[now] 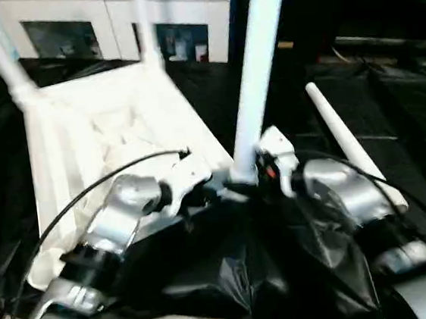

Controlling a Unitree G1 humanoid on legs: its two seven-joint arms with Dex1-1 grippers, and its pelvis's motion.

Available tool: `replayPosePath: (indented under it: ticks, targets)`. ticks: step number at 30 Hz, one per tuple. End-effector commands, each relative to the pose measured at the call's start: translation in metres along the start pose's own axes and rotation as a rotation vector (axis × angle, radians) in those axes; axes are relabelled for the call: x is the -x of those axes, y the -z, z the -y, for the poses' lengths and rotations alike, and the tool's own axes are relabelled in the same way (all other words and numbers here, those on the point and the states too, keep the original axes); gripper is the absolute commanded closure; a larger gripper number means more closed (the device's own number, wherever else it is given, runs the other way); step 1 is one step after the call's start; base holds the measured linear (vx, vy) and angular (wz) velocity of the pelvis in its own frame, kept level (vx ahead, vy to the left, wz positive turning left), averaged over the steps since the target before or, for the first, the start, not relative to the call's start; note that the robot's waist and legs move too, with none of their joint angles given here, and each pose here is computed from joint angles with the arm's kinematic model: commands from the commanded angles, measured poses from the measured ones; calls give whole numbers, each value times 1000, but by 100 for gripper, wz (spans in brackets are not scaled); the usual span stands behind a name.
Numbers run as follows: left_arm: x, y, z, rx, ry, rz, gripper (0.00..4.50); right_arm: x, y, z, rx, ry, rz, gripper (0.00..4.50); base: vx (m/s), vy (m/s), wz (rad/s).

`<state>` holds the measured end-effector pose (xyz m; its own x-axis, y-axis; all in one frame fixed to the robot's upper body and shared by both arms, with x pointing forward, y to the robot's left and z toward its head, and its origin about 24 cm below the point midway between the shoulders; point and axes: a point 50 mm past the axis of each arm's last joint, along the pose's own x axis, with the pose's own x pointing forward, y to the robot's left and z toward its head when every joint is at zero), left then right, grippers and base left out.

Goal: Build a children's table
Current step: Insert table leg to table base

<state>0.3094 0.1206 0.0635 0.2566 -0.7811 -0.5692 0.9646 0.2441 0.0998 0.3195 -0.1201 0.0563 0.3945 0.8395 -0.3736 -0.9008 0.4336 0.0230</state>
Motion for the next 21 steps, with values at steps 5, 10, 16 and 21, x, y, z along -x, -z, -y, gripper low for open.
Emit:
replayPosePath:
  ticks: [5, 10, 16, 21]
  targets:
    - [-1, -8, 12, -60, 120, 51, 450, 5, 0, -7, 10, -59, -8, 60, 0, 0, 0]
    - [1, -6, 15, -70, 156, 59, 450, 6, 1, -12, 14, -84, -4, 60, 0, 0, 0]
    - [2, -3, 17, -67, 166, 46, 450, 7, 4, -15, 1, -104, -13, 94, 0, 0, 0]
    - [3, -1, 16, -61, 164, 41, 450, 5, 7, -16, -13, -99, -14, 135, 0, 0, 0]
